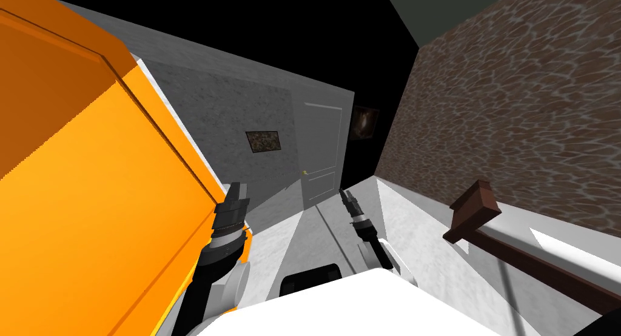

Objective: Pull the door open

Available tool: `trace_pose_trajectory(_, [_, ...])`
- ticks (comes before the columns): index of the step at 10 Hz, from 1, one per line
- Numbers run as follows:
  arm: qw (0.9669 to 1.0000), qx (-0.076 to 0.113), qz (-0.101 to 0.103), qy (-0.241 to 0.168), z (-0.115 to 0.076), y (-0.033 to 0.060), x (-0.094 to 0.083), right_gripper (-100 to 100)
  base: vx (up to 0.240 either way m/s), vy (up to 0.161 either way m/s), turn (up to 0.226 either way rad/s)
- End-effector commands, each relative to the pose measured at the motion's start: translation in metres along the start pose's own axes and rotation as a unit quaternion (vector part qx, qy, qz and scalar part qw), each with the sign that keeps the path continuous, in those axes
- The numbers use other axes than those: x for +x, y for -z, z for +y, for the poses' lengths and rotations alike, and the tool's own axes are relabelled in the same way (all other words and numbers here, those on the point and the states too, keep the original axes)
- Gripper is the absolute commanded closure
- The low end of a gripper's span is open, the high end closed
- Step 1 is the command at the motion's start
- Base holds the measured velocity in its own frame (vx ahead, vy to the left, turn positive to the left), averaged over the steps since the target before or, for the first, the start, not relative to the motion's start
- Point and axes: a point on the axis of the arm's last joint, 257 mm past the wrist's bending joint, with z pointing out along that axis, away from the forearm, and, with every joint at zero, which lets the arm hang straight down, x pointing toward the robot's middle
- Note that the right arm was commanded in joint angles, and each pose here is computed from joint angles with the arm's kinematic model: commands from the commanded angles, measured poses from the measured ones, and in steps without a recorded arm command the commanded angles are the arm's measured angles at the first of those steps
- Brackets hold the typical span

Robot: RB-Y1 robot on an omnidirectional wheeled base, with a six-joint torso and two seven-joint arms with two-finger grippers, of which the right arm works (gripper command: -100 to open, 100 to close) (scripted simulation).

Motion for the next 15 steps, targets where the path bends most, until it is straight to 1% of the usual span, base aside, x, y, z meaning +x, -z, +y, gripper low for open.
trace_pose_trajectory(1, [0.9998, 0.004, 0.009, 0.019, -0.008, 0.0032, 0.010, -100, 0.110, 0.048, 0.054])
trace_pose_trajectory(4, [0.9989, 0.010, 0.020, 0.041, -0.018, 0.0070, 0.019, -100, 0.077, 0.030, 0.039])
trace_pose_trajectory(8, [0.9955, 0.019, 0.041, 0.083, -0.038, 0.0155, 0.037, -100, 0.095, 0.031, 0.058])
trace_pose_trajectory(12, [0.9901, 0.027, 0.063, 0.122, -0.056, 0.0251, 0.055, -100, 0.118, 0.039, 0.057])
trace_pose_trajectory(15, [0.9849, 0.032, 0.080, 0.150, -0.069, 0.0329, 0.067, -100, 0.101, 0.023, 0.058])
